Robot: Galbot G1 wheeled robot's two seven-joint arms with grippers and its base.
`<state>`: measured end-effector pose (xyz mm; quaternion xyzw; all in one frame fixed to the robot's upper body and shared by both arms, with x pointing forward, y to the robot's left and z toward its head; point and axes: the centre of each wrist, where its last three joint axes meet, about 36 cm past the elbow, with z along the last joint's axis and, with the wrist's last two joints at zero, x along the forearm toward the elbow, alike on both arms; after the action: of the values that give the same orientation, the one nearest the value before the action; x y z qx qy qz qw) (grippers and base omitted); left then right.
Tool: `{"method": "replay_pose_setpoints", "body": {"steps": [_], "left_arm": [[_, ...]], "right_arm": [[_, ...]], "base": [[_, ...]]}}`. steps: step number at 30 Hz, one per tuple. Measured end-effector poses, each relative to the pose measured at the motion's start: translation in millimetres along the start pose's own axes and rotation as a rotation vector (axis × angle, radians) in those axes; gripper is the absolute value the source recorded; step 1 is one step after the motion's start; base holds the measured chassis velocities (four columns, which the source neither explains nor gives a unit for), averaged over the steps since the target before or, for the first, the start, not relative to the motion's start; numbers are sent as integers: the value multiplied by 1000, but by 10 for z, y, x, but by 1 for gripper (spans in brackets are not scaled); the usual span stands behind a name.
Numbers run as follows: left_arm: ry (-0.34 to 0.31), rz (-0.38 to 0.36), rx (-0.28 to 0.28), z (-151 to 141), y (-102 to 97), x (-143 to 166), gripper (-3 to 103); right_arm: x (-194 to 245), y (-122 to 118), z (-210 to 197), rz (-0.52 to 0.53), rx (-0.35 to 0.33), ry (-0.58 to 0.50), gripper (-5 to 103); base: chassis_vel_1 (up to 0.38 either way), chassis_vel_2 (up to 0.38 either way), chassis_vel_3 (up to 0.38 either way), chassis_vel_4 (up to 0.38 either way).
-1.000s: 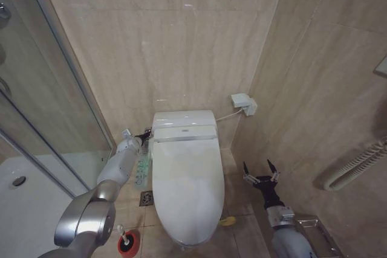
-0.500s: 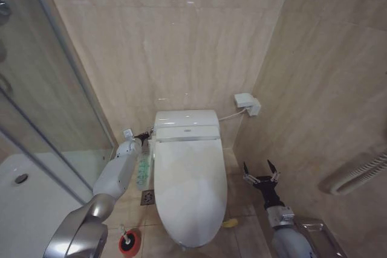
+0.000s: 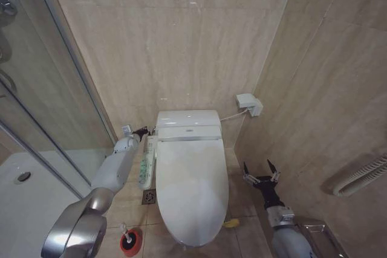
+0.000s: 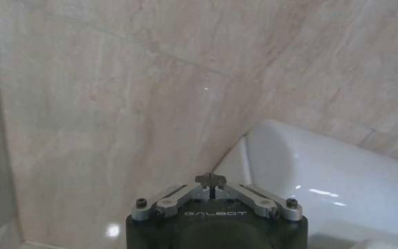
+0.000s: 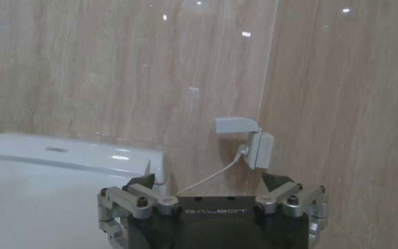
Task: Open the toilet lid, clean the toilet bowl with a toilet brush, close the toilet lid, and flush.
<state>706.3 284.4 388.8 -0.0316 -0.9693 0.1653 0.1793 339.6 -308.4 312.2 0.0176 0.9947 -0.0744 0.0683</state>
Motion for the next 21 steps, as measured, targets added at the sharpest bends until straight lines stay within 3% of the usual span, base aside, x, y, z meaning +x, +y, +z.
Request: {"method": "replay_pose_setpoints", "body": {"steps": [8,13,21], "left_arm": [[22,38,78,90,-46,-28,0],[58,26,133,154,22,-21,0],[83,4,175,212,168,-31,0]], "right_arm": [[0,0,0,0,0,0,100],[0,0,0,0,0,0,100],[0,0,0,0,0,0,100]], "base": [[0,0,0,0],[0,0,0,0],[0,0,0,0]]}}
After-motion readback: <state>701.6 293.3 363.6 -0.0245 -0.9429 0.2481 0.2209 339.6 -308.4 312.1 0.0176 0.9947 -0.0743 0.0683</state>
